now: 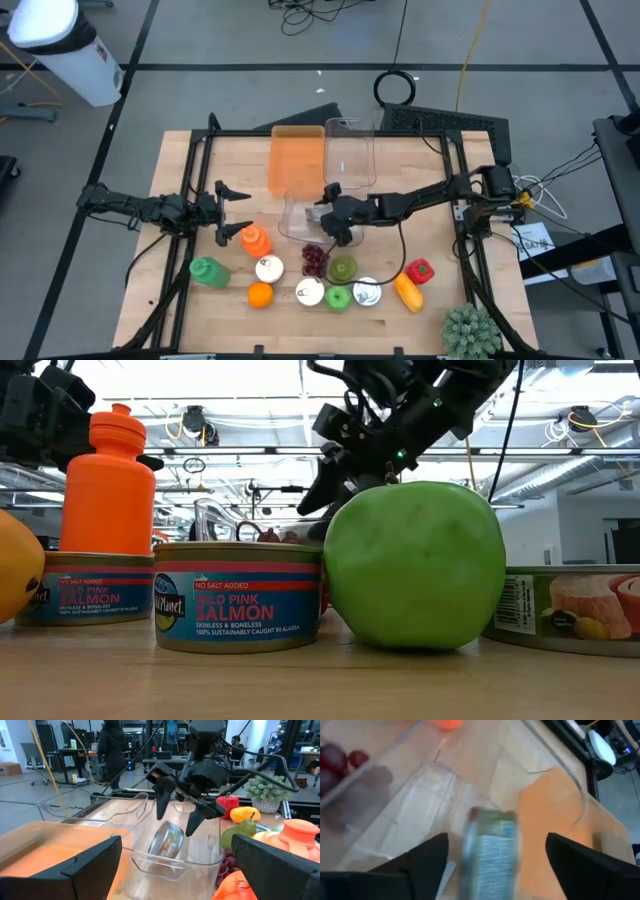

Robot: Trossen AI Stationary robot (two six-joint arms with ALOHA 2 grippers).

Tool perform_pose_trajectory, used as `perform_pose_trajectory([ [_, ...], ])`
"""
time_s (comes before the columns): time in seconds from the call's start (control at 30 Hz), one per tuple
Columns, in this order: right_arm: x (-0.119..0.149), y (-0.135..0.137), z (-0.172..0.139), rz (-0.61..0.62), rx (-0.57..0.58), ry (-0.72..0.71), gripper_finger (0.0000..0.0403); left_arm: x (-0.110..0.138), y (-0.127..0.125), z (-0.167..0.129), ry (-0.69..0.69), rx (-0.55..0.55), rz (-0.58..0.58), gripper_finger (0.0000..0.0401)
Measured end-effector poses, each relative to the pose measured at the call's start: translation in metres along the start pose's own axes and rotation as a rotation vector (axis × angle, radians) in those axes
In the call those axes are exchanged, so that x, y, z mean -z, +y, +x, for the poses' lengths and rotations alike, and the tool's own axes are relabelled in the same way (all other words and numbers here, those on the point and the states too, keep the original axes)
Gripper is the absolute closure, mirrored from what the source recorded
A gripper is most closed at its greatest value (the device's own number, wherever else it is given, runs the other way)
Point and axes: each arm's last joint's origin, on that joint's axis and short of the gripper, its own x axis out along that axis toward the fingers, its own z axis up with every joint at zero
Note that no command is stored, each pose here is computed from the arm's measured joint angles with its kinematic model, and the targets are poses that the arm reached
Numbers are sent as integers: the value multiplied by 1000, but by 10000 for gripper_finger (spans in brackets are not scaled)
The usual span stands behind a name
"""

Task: Pick & Place Food Item
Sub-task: Put the bell pepper into the top transparent bin

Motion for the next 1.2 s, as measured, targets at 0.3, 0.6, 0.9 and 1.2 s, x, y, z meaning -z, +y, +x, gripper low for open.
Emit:
perform_pose_trajectory([
  [0.3,-20,6,-17,27,11,-88,58,0,0,0,0,0,0,9],
  [0.6,-40,2,-89,300,38,-74,83,0,0,0,0,0,0,9],
  [0.9,-43,26,-165,616,-341,-97,95,0,0,0,0,0,0,9],
  [1.2,0,66,-209,1039,-411,323,95,0,0,0,0,0,0,9],
])
